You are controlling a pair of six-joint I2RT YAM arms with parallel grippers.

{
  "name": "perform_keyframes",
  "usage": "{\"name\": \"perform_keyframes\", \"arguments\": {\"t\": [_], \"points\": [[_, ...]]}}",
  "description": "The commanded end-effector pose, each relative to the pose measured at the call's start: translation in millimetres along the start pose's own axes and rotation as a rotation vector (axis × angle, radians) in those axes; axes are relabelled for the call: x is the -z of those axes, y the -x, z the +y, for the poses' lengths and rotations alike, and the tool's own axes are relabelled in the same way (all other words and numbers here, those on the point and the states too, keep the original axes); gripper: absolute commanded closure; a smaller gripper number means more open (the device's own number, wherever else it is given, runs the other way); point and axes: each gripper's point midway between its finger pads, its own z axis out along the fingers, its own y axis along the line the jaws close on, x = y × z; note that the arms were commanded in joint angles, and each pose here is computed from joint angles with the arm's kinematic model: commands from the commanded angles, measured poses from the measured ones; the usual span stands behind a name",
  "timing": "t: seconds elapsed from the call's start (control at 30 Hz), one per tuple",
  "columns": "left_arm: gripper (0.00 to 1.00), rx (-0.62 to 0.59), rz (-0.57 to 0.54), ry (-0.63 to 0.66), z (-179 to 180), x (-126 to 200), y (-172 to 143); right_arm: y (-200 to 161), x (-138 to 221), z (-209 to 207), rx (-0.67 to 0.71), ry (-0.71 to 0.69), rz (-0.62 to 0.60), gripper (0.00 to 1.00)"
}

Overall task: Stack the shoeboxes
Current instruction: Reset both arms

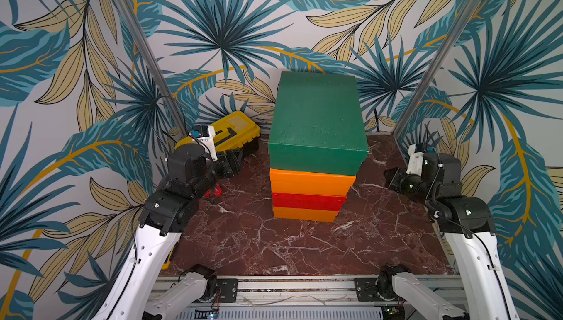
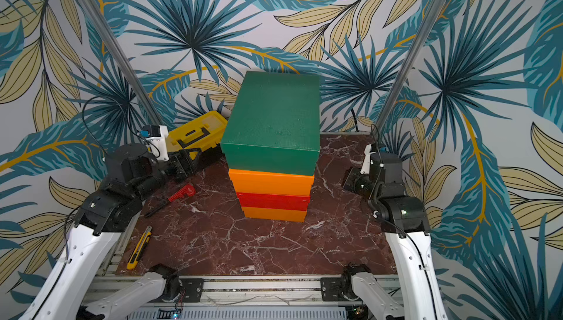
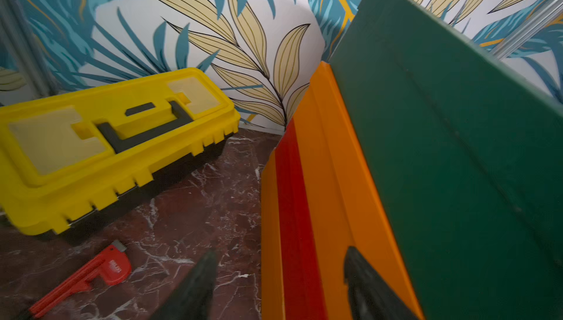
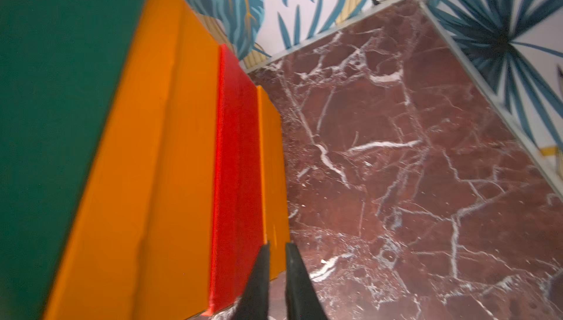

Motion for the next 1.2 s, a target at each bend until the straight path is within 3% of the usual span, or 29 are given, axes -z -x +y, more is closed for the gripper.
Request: {"name": "perform_keyframes", "arguments": {"t": [0.0,0.13,0.17,0.2,0.43,0.7,0.83,0.93,1.07,1.17], "points": [[0.03,0.014,-0.087,0.060,17,11,4,17,14,-28,0.073,-0.127,-0.191,0.57],[0.01,-0.003,-0.087,0.125,34,6,-9,5,10,-43,0.101,-0.177,-0.212,0.42],[0.01,-0.006,-0.086,0.134,37,3,-11,0,6,-45,0.110,-0.184,-0.200,0.26],[0.00,-0.006,-0.085,0.135,38,1,-14,-4,2,-47,0.117,-0.193,-0.184,0.01],[0.00,-0.026,-0.118,0.173,58,-18,-34,-25,-25,-55,0.141,-0.210,-0.137,0.01],[0.00,-0.081,-0.101,0.329,89,-35,-49,-48,-53,-67,0.148,-0.228,-0.145,0.01],[0.01,-0.245,-0.035,0.273,86,-63,-70,-41,-63,-75,0.100,-0.272,-0.212,0.01],[0.00,-0.256,-0.014,0.268,88,-76,-78,-37,-72,-77,0.058,-0.268,-0.277,0.01],[0.01,-0.206,-0.095,0.249,87,-77,-72,-29,-81,-77,0.010,-0.246,-0.388,0.01],[0.00,-0.263,-0.158,0.200,81,-72,-71,-29,-89,-76,0.021,-0.231,-0.411,0.01]]}}
